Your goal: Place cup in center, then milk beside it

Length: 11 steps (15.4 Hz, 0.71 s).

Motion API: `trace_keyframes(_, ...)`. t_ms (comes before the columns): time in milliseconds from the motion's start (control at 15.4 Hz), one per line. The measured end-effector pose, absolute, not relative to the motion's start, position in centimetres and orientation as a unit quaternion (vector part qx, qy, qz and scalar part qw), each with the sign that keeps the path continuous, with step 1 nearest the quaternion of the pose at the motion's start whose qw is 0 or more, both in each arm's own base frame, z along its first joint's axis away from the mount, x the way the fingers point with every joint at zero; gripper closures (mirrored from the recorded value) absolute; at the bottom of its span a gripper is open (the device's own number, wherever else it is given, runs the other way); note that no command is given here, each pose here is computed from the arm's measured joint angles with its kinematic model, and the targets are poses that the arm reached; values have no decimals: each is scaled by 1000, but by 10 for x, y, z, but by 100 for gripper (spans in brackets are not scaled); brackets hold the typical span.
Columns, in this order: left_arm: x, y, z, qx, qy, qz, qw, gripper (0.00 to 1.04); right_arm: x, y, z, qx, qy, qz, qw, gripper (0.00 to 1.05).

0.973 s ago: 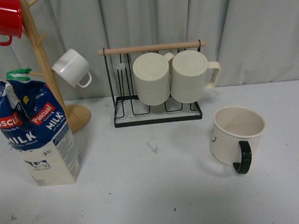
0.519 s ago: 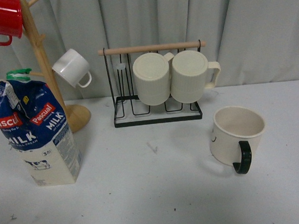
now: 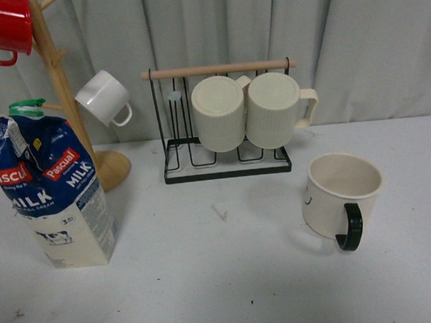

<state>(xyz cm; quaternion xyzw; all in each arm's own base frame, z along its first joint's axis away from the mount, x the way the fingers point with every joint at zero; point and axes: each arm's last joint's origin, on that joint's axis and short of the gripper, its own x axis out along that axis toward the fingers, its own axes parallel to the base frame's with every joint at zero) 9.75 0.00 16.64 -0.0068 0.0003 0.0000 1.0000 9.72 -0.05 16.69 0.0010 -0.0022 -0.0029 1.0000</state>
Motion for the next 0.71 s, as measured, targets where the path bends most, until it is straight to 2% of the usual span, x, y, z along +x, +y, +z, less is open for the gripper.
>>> trace_keyframes(714, 98, 0, 166, -7, 0, 0, 1000, 7, 97, -1, 167, 1, -2, -3, 1000, 6)
